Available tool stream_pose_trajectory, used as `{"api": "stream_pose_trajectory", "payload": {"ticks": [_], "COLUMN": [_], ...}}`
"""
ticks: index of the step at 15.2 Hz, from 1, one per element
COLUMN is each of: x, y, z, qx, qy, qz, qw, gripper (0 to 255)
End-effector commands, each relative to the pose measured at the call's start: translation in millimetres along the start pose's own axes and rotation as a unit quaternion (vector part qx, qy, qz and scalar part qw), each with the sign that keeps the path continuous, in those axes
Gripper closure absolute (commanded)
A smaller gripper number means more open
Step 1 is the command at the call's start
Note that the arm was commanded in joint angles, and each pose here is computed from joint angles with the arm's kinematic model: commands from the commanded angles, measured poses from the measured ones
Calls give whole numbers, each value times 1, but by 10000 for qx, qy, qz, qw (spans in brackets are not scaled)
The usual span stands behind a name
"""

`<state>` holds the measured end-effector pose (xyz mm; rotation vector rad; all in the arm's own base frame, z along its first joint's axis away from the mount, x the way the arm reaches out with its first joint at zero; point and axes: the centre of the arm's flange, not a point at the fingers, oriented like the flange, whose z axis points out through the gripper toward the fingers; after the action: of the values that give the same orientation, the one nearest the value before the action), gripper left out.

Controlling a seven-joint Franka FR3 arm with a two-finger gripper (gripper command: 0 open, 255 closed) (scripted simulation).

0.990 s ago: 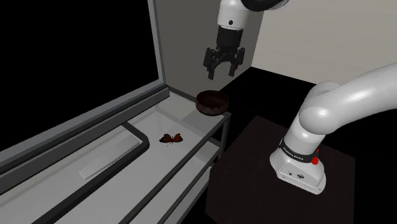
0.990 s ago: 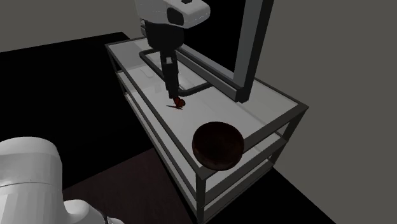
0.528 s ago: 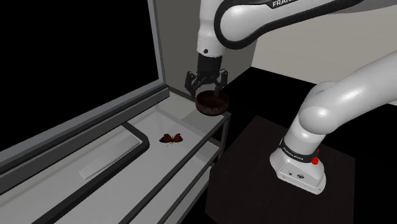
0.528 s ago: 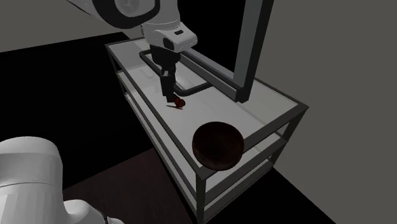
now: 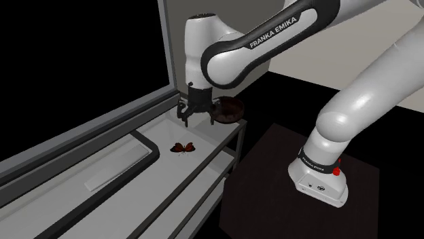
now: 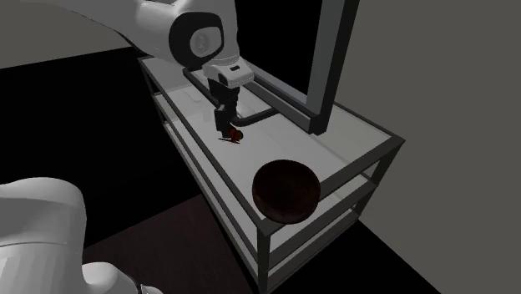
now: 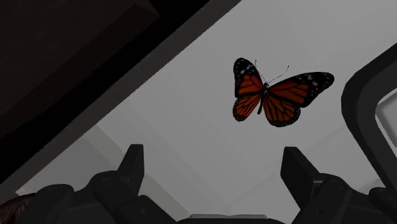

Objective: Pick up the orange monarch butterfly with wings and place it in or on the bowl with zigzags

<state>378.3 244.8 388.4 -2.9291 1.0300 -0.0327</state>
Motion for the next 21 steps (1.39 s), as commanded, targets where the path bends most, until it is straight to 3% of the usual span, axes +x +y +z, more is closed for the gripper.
{"api": "stream_pose_trajectory", "payload": {"ticks": [1,6,13,21], "x": [-5,-7,-7,-7], "y": [-19,-64,-63,-63], "z": [21,71,108,111], "qx": [-13,-89,-89,-89], "qy": [7,38,38,38], "qz": [221,716,716,716], "qw": [9998,9974,9974,9974], "gripper": [0,0,0,0]}}
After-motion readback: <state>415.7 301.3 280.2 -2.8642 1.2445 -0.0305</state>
